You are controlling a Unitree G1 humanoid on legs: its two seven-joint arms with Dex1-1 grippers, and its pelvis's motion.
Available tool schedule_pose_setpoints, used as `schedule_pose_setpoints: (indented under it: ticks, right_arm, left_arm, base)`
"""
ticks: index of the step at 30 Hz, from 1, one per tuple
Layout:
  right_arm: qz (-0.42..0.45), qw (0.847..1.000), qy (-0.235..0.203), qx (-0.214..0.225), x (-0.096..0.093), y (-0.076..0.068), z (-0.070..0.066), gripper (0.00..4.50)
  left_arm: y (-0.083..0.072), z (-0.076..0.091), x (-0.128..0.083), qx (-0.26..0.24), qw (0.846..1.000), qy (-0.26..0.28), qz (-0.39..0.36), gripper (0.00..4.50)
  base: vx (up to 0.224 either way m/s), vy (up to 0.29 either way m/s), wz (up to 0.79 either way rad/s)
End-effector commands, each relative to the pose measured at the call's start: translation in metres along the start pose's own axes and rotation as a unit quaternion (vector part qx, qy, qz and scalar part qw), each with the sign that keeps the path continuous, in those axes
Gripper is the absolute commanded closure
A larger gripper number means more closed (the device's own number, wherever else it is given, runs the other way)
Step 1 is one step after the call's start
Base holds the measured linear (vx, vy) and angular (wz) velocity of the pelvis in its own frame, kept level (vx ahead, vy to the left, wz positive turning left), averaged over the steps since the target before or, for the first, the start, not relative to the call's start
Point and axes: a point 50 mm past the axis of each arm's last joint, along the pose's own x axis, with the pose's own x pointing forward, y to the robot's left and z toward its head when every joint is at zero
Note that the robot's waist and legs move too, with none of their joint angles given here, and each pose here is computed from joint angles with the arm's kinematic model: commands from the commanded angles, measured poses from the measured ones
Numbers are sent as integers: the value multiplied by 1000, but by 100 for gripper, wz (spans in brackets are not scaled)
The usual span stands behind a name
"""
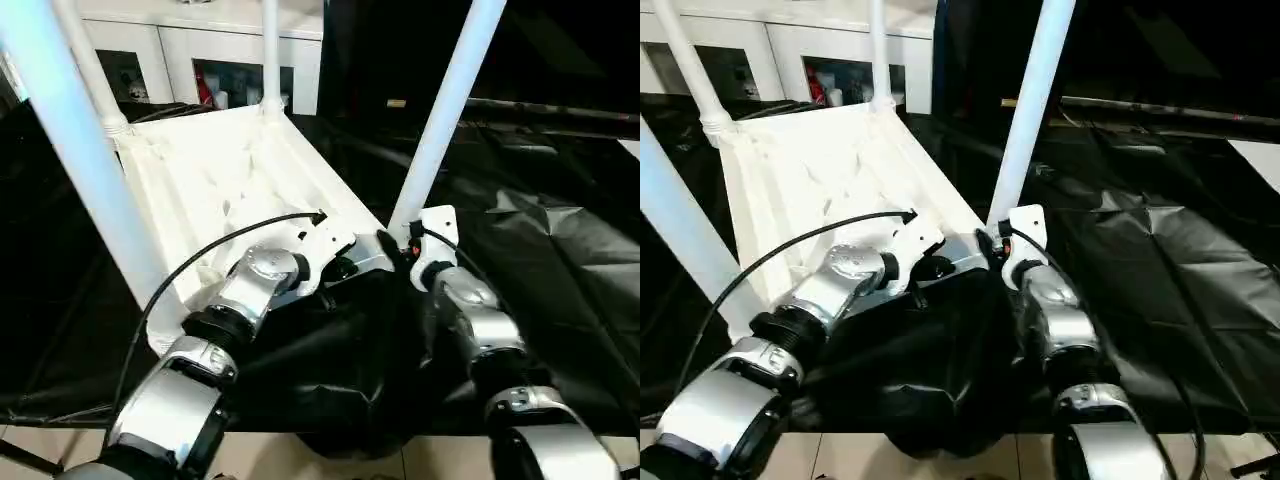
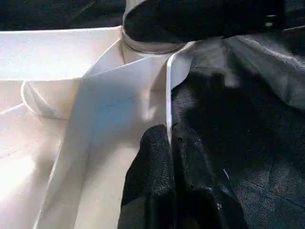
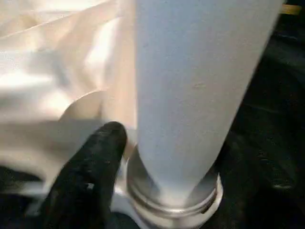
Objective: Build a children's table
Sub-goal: Rotate leg to tighten
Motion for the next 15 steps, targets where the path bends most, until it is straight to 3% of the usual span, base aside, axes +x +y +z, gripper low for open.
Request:
schedule_pose_setpoints:
  ticks: [1,6,9,15]
  right_arm:
    - [146,989,26,-18,6,38,-10,131]
    - [251,966,36,-57,-21,17,-5,131]
    - [302,949,44,-76,-33,13,-4,131]
    - [318,944,45,-73,-39,5,0,131]
  left_arm:
    - [-12,0,5,4,999,-17,-43,450]
    - [-9,-16,-18,13,992,-9,-125,450]
    - [-12,-25,-30,16,983,4,-185,450]
    - [-10,-31,-41,5,979,6,-205,450]
  base:
    - [0,0,0]
    - [0,0,0]
    - [0,0,0]
    - [0,0,0]
